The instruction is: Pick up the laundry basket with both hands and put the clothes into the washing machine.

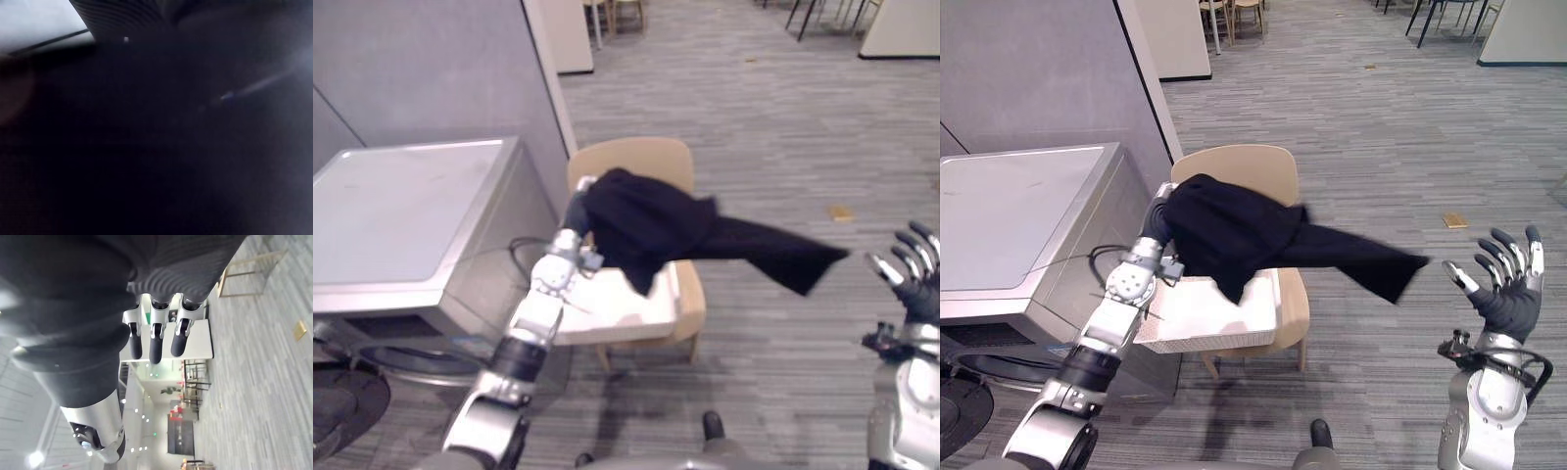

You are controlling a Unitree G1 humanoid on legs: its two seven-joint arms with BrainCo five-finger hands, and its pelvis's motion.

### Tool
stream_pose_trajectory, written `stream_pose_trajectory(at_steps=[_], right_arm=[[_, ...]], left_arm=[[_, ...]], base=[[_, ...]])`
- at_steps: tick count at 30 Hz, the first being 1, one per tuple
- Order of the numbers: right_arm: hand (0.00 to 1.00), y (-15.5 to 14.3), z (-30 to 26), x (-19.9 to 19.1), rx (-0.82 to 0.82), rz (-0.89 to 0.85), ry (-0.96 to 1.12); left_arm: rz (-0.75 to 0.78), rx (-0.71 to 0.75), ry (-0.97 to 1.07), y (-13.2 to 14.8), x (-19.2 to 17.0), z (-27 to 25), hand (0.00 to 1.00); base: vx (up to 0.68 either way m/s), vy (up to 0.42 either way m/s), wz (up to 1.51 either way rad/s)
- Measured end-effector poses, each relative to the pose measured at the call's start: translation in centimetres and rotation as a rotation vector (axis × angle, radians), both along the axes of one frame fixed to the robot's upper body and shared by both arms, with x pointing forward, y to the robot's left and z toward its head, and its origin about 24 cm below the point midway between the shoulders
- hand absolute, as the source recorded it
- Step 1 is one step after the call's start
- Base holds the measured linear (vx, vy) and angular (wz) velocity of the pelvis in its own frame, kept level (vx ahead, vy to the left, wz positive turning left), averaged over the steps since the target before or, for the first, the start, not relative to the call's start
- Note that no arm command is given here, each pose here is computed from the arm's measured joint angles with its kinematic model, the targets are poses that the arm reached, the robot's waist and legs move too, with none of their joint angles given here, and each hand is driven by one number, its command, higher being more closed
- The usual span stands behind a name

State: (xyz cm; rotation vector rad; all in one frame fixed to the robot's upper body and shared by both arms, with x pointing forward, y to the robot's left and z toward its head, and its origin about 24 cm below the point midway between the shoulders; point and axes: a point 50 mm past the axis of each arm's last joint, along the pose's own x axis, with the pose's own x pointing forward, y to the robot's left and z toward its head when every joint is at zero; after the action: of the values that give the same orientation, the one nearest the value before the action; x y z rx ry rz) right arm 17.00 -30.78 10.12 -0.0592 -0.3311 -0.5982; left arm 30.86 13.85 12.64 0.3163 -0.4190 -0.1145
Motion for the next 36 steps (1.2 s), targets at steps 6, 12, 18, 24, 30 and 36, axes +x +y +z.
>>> stream_pose_trajectory(at_steps=[6, 12, 18, 24, 30, 36], right_arm=[[0.0, 0.8, -4.4, -2.3, 0.153, -0.064, 0.117], [0.0, 3.9, -8.4, -3.8, 0.325, -0.034, 0.229], [0.0, 7.1, -11.6, -4.9, 0.466, 0.064, 0.344], [0.0, 8.2, -16.1, -6.5, 0.579, 0.062, 0.536], [0.0, 9.3, -21.9, -9.8, 0.667, 0.042, 0.864], [0.0, 9.3, -25.0, -14.1, 0.777, -0.091, 1.065]], left_arm=[[0.052, -0.054, 0.073, 0.9, -2.7, -2.7, 1.0], [0.049, -0.129, 0.289, 0.1, -7.3, -8.2, 1.0], [-0.017, -0.259, 0.516, -1.6, -12.3, -12.3, 1.0], [-0.045, -0.36, 0.624, -2.0, -14.8, -13.9, 1.0], [-0.005, -0.341, 0.736, -1.3, -16.4, -16.2, 1.0], [0.214, -0.338, 0.97, 2.3, -20.2, -21.2, 1.0]], base=[[0.0, 0.0, 0.0], [0.0, 0.002, 0.07], [0.0, 0.007, 0.19], [-0.02, 0.005, 0.18], [0.02, 0.005, 0.26], [0.05, 0.003, 0.28]])
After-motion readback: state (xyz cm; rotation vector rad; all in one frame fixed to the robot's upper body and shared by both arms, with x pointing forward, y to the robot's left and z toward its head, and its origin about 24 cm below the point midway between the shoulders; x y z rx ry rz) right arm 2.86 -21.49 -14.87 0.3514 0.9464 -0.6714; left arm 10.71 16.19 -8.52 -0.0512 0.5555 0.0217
